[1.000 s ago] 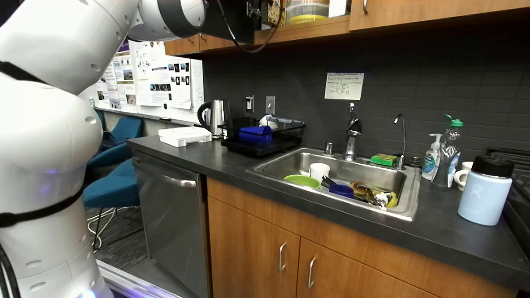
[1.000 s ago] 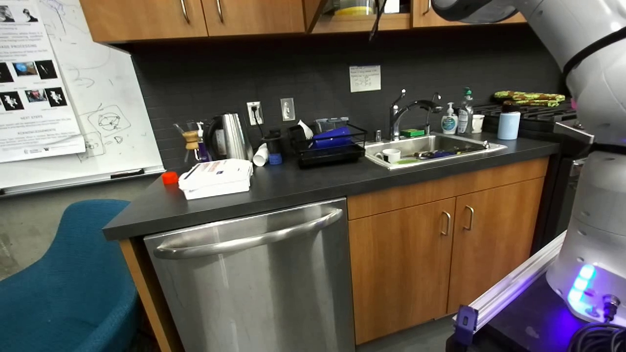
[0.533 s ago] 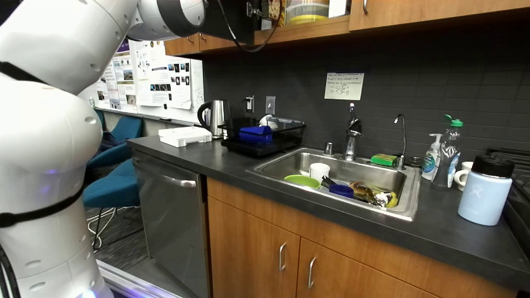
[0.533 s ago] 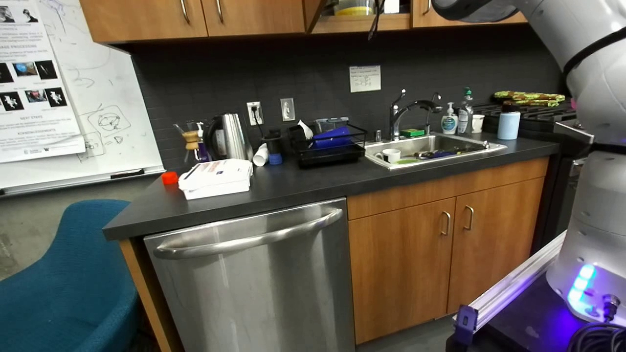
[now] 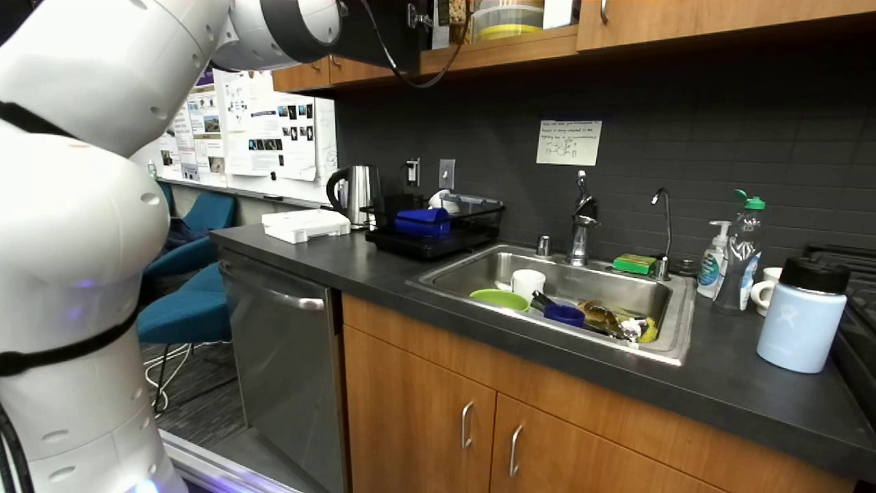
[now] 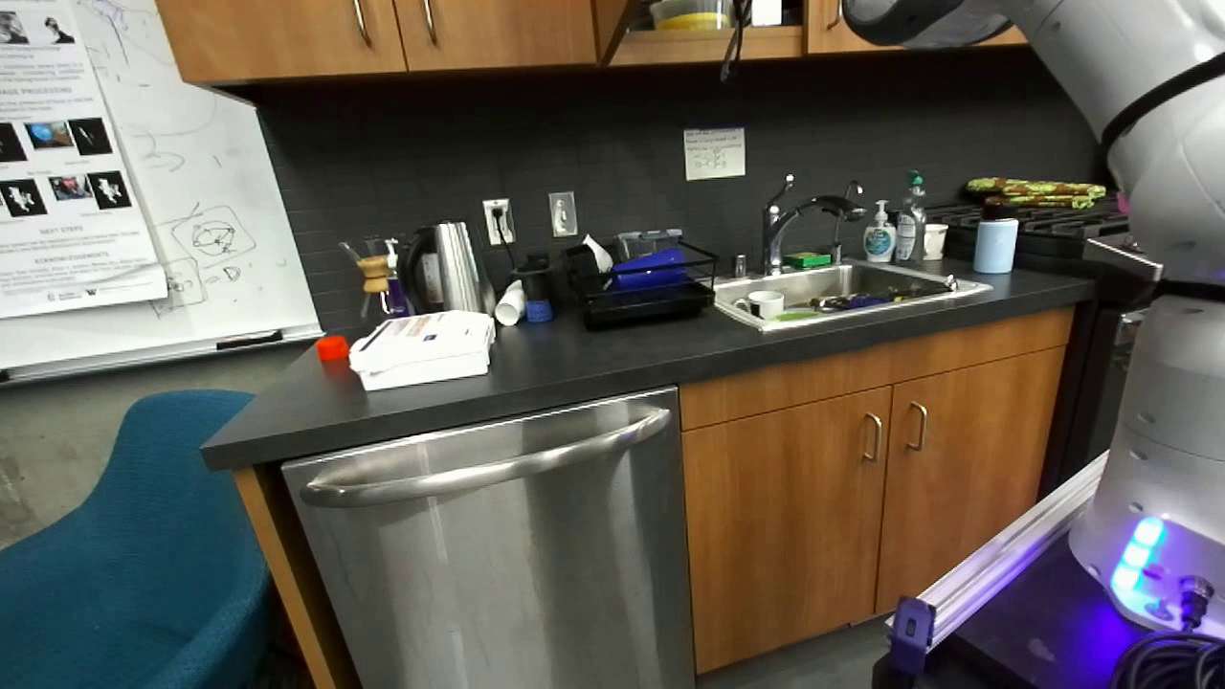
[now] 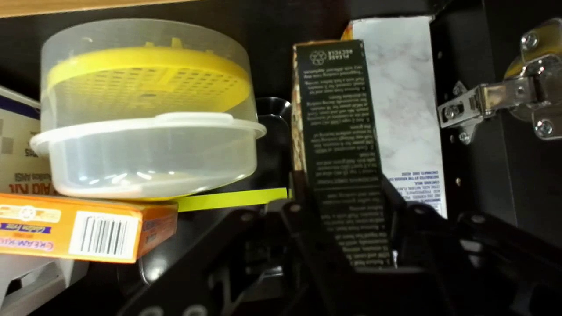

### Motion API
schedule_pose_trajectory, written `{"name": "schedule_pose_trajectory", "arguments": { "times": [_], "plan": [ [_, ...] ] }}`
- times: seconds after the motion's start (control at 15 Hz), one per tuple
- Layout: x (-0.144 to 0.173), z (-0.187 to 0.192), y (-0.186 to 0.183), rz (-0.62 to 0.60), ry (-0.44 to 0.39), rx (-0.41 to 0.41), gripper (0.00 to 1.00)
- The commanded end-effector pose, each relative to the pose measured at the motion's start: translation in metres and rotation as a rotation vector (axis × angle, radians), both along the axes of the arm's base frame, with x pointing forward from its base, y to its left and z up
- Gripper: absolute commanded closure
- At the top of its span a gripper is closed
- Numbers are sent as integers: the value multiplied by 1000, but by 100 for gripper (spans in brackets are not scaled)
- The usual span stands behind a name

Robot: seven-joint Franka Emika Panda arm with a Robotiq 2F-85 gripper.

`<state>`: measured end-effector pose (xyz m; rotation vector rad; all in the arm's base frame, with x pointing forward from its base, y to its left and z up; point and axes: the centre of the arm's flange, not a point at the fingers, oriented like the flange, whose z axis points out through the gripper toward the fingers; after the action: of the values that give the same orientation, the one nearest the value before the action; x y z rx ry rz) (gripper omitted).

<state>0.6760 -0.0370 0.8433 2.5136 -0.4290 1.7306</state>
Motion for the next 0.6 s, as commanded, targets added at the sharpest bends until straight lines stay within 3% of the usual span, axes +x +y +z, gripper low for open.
{"name": "schedule_pose_trajectory", "arguments": {
  "times": [0.0,0.13,0.53],
  "plan": [
    [49,58,5,3,-60,-15,87],
    [52,58,7,10,-70,-26,87],
    [64,42,8,25,33,-28,87]
  ]
}}
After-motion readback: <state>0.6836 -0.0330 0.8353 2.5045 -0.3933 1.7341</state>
